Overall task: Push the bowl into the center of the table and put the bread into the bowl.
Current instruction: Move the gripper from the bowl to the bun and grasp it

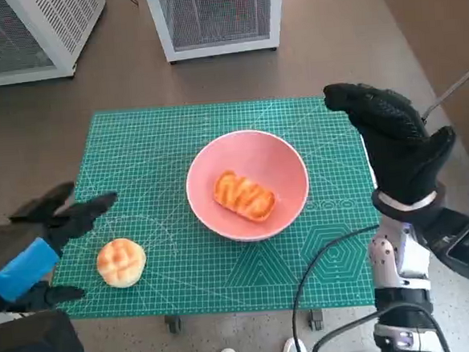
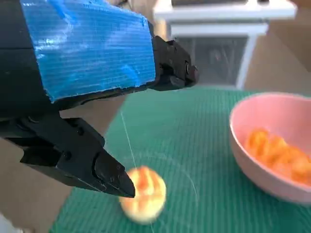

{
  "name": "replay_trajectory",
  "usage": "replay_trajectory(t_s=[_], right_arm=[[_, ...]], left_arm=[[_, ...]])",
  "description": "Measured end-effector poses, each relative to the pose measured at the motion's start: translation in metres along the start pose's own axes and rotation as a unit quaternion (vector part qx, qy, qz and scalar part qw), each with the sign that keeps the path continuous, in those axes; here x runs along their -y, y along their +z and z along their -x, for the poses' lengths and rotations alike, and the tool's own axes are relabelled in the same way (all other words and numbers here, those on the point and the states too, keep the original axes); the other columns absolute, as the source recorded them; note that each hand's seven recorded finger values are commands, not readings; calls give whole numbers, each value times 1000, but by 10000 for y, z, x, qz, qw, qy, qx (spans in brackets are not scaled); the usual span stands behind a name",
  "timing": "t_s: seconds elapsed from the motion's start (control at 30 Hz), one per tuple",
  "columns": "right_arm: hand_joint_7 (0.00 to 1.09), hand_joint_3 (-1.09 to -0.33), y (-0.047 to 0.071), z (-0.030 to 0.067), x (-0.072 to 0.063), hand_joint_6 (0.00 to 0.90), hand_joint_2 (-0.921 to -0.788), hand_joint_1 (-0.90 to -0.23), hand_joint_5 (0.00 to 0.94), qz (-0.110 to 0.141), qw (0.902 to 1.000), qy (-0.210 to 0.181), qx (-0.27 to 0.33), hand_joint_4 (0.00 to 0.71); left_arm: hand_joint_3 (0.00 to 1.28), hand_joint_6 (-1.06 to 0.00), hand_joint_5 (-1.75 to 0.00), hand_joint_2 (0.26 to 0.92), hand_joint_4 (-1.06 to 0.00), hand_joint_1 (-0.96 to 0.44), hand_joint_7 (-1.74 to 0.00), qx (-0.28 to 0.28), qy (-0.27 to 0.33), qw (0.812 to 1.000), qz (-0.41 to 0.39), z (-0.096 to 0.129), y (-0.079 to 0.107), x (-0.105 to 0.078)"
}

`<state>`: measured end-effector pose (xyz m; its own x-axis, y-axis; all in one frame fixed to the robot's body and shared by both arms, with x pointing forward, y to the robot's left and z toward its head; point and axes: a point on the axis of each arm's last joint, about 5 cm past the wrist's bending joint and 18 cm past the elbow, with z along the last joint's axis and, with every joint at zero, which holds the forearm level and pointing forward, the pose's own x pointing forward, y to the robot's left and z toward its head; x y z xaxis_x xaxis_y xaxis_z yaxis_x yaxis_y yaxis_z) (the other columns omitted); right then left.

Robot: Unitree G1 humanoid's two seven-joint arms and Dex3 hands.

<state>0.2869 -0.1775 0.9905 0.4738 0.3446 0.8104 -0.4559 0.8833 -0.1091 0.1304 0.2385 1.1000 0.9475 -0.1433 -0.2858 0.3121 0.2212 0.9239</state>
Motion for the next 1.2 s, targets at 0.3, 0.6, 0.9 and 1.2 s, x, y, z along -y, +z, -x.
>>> replay_trajectory(t_s=[0.3,0.6,0.9,1.2], right_arm=[[0,-708,-8,2,-7,293,-921,-624,0,-44,10000,-3,9,250],[2,-708,-11,7,-4,296,-921,-616,2,-88,10000,-22,30,254],[3,-713,-10,8,-2,298,-921,-612,2,-90,10000,-20,29,256],[3,-719,-11,8,1,299,-921,-604,2,-98,9999,-22,12,258]], left_arm=[[11,-221,-6,729,-76,144,0,-38,-380,9992,152,-65,-23,62],[11,-228,-3,733,-77,121,-4,-188,-609,9976,260,-241,-84,199],[12,-251,-8,741,-97,142,-11,-376,-714,9966,185,-425,-140,362],[13,-273,-11,744,-127,128,-13,-520,-807,9953,90,-588,-203,507]])
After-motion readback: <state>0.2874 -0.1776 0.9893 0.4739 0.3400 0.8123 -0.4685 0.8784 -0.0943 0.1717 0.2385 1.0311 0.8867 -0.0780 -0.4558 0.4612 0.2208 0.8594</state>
